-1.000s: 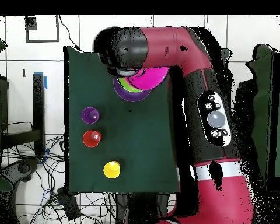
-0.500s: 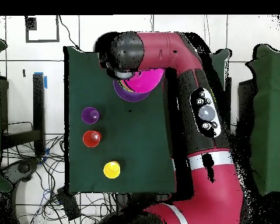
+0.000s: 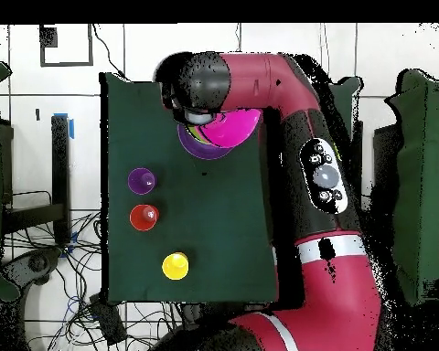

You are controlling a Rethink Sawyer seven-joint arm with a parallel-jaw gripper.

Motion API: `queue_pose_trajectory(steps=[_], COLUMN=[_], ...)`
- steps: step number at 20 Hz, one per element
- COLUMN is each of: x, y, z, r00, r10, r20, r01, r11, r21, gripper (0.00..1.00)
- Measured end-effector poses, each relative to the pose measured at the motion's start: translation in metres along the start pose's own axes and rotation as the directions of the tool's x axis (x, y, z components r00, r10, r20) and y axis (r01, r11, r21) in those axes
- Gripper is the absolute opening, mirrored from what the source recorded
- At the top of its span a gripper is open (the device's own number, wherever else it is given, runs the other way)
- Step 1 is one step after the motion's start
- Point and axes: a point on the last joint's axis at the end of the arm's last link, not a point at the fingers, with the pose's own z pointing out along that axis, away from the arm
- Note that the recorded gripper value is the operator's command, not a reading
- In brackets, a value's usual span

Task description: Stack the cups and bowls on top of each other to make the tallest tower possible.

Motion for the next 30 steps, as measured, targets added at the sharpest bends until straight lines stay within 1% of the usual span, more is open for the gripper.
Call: queue_pose_trajectory(steps=[8, 15, 30], x=[0.002, 0.003, 0.006], y=[-0.010, -0.013, 0.012], z=[0.001, 0.003, 0.008], r00=[0.9999, 0.9999, 0.9997], r10=[0.011, 0.014, -0.018], r20=[-0.004, -0.007, -0.016], r01=[-0.011, -0.014, 0.018], r11=[0.9998, 0.9996, 0.9993], r21=[0.017, 0.025, 0.032], gripper=[0.00, 0.00, 0.00])
